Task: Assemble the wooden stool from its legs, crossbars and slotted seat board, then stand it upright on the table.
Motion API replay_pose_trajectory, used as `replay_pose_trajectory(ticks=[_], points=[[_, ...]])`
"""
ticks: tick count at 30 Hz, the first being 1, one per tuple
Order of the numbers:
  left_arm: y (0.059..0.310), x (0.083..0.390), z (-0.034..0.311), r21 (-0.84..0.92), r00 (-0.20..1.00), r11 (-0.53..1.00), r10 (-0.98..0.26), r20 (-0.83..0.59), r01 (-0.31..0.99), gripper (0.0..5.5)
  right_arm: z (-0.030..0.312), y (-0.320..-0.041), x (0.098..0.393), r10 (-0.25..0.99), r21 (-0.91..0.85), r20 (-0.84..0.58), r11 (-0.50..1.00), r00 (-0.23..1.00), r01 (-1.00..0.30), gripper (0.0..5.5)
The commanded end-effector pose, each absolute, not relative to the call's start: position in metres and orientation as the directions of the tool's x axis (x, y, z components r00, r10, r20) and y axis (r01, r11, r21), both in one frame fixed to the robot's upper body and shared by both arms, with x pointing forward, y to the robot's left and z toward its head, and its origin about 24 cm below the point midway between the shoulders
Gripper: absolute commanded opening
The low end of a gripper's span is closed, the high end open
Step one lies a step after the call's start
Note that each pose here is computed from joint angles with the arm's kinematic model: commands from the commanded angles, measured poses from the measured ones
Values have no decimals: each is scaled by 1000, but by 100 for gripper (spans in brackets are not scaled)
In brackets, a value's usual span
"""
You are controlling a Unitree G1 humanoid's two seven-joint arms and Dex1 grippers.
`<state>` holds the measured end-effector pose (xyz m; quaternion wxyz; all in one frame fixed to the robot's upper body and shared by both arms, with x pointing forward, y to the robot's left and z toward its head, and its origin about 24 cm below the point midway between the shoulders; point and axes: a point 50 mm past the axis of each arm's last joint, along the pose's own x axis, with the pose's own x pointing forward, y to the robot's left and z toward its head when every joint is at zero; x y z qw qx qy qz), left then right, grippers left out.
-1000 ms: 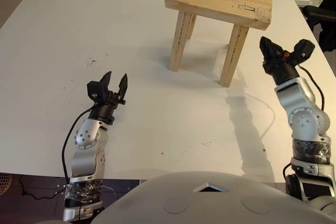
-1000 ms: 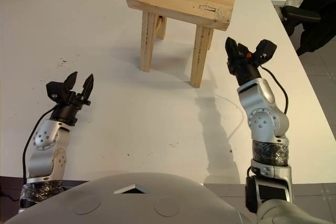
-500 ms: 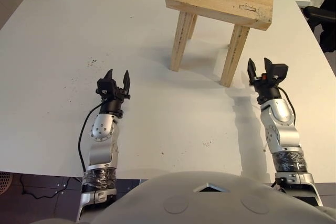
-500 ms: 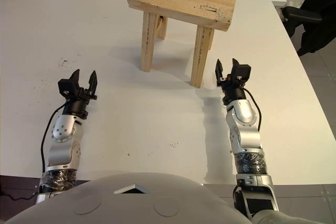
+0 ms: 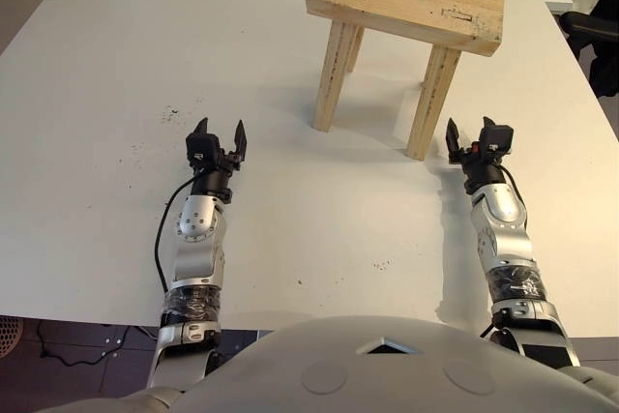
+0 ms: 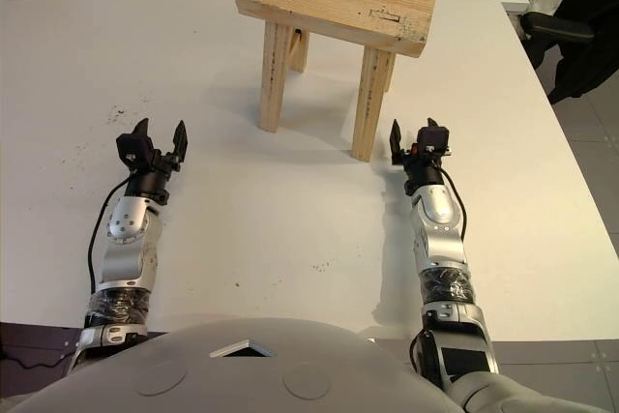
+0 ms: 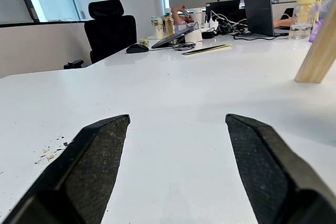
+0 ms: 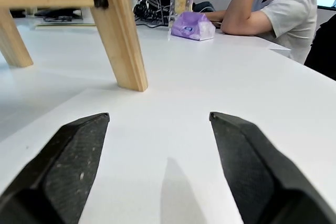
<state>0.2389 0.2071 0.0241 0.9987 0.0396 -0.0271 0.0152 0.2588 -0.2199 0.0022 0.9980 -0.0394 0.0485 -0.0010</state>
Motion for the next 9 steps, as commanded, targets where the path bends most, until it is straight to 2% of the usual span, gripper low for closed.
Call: replay_pose_trajectory(ticks=[1, 9], points=[[202, 243, 19, 122, 998, 991, 44, 52, -50, 340, 3, -221, 270, 18, -103, -96, 994, 995, -28, 352], [193, 247, 12, 131, 996, 989, 61, 59, -69, 340, -3, -233, 280, 15, -112, -122, 993, 992, -29, 352]])
